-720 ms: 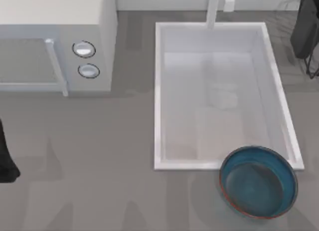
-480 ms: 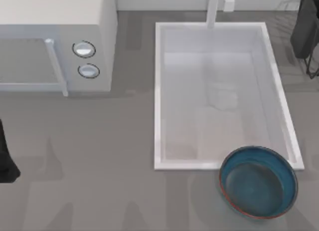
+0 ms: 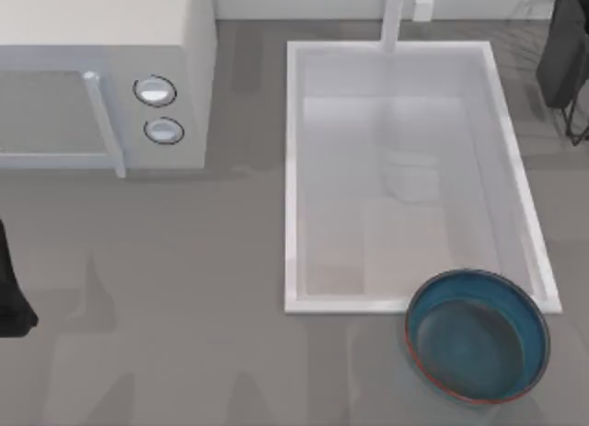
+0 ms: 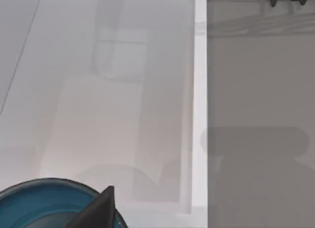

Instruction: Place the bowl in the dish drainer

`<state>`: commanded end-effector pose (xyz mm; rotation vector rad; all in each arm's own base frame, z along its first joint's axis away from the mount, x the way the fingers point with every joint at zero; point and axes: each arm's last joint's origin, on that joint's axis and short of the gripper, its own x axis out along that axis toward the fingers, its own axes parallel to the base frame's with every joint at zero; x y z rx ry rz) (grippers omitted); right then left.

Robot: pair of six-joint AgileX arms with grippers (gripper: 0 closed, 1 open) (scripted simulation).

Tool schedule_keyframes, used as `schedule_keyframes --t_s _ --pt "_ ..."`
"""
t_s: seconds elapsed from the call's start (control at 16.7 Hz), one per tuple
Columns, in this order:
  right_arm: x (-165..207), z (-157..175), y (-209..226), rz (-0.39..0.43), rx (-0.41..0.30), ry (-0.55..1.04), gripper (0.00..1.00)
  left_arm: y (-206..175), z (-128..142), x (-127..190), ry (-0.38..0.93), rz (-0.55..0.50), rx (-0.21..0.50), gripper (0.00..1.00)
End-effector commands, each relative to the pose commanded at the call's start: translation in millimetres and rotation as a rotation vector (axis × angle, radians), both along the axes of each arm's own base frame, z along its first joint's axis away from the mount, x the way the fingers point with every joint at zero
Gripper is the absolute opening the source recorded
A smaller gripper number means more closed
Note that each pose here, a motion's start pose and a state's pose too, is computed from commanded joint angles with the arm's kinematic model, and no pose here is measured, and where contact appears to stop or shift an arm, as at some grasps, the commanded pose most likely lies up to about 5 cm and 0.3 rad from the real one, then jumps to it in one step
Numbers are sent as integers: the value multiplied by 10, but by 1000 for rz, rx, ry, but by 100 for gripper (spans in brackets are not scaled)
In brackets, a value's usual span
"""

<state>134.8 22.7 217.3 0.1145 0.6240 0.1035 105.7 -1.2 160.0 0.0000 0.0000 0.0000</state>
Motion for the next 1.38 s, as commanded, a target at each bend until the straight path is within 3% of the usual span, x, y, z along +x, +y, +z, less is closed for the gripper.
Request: schedule_keyframes --t_s 0.3,0.54,0.78,1.14,1.38 --pt "490 88 329 21 -37 533 100 0 0 0 0 0 0 100" --pt "801 108 607 8 -103 790 100 0 0 0 0 0 0 100" --pt "954 133 772 -5 -150 890 100 0 0 0 0 0 0 100" --pt "962 124 768 -8 -150 894 100 0 0 0 0 0 0 100" --pt "1005 -162 785 -6 -154 897 100 0 0 0 0 0 0 100"
